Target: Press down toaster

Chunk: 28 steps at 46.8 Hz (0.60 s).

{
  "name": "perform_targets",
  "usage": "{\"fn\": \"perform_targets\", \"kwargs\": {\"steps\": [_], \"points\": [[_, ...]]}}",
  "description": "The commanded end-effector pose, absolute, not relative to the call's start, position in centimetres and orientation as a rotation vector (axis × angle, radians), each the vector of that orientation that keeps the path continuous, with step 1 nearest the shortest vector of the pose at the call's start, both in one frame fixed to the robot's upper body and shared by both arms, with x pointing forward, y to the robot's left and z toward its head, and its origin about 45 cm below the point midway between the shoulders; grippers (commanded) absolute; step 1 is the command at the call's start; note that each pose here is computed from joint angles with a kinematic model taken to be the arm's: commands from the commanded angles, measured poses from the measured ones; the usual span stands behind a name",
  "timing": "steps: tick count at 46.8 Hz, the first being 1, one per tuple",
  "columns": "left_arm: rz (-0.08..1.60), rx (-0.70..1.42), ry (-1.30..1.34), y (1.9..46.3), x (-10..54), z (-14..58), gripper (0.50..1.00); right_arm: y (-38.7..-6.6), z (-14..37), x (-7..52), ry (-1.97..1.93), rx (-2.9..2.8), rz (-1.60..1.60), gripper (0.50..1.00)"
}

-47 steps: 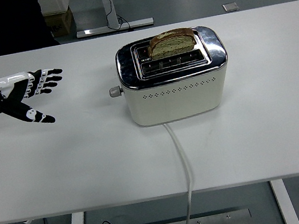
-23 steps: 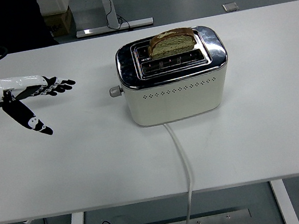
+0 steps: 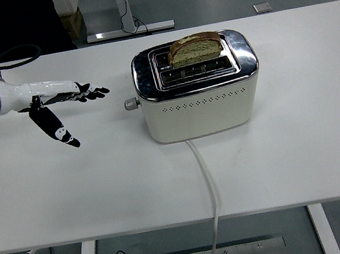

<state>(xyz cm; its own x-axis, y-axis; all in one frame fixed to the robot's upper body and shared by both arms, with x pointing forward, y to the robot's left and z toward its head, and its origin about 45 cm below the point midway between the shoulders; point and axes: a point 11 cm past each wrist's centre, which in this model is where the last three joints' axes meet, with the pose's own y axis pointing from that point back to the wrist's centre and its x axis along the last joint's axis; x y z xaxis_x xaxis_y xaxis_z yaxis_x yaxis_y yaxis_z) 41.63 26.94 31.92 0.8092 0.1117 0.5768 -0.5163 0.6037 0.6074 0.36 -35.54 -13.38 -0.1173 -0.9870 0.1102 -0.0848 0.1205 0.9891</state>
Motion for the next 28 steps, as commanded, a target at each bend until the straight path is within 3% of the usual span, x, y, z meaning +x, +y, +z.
{"fn": "perform_targets", "kwargs": {"steps": [1, 28], "points": [[0.367, 0.841, -0.523, 26.0, 41.8, 31.6, 1.0, -35.5, -13.4, 0.4, -1.413, 1.133, -1.159, 1.0], [0.341, 0.822, -0.517, 24.2, 42.0, 30.7, 1.0, -35.5, -13.4, 0.4, -1.412, 1.134, -1.158, 0.998]]}}
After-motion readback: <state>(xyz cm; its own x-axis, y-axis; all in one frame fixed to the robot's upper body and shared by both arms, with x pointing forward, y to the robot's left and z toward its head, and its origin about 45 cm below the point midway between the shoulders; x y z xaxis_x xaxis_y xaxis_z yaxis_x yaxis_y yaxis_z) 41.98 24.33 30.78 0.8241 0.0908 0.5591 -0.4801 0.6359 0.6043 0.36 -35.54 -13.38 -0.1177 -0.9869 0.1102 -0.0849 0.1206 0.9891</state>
